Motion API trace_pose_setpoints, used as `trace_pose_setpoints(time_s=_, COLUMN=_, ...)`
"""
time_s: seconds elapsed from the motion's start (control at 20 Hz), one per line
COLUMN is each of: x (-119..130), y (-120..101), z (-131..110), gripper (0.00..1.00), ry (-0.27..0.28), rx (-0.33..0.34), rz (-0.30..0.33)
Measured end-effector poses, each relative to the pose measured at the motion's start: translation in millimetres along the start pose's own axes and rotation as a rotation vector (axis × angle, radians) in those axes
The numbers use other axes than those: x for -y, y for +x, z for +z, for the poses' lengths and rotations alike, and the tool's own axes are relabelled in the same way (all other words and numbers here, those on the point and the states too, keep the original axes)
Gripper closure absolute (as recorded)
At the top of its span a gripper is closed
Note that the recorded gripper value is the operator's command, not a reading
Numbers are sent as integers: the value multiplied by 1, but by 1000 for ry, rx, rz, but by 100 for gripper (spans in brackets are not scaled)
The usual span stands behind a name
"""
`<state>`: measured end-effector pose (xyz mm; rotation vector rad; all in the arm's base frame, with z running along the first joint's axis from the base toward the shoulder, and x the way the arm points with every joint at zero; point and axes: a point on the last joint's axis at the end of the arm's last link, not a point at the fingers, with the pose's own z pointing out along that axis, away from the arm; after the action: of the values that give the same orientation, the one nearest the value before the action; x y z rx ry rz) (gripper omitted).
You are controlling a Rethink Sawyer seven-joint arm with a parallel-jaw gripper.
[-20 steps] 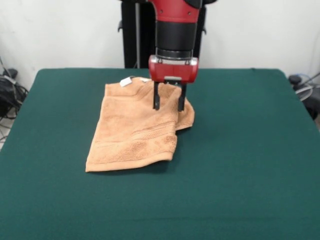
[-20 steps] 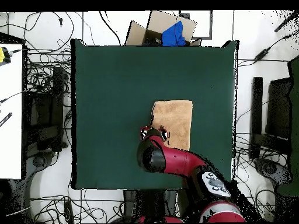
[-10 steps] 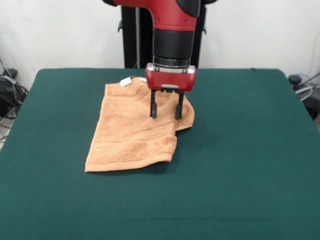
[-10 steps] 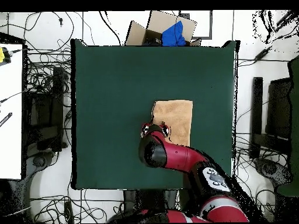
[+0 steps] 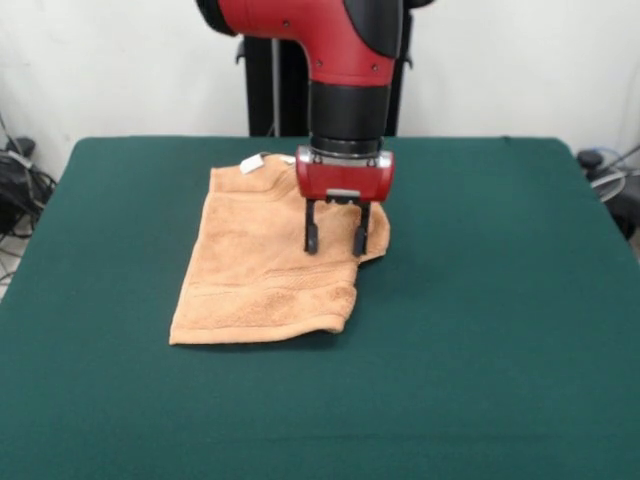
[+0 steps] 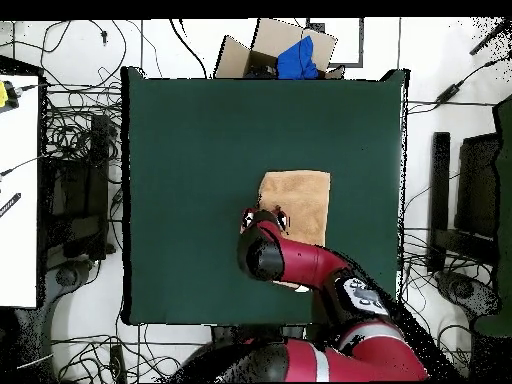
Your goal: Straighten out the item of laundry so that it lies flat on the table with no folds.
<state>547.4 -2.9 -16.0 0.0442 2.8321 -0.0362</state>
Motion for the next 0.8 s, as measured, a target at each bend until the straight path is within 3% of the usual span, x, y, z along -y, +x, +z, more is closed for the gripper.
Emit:
trace_pose_setpoints(time_s=0.5, x=-9, y=17, z=31, gripper=0, ry=-17, rx=-38, rz=-3)
trace_pose_setpoints(time_s=0.8, x=-12, y=21, z=29, gripper=0, ry=-14, rx=-18, rz=-7)
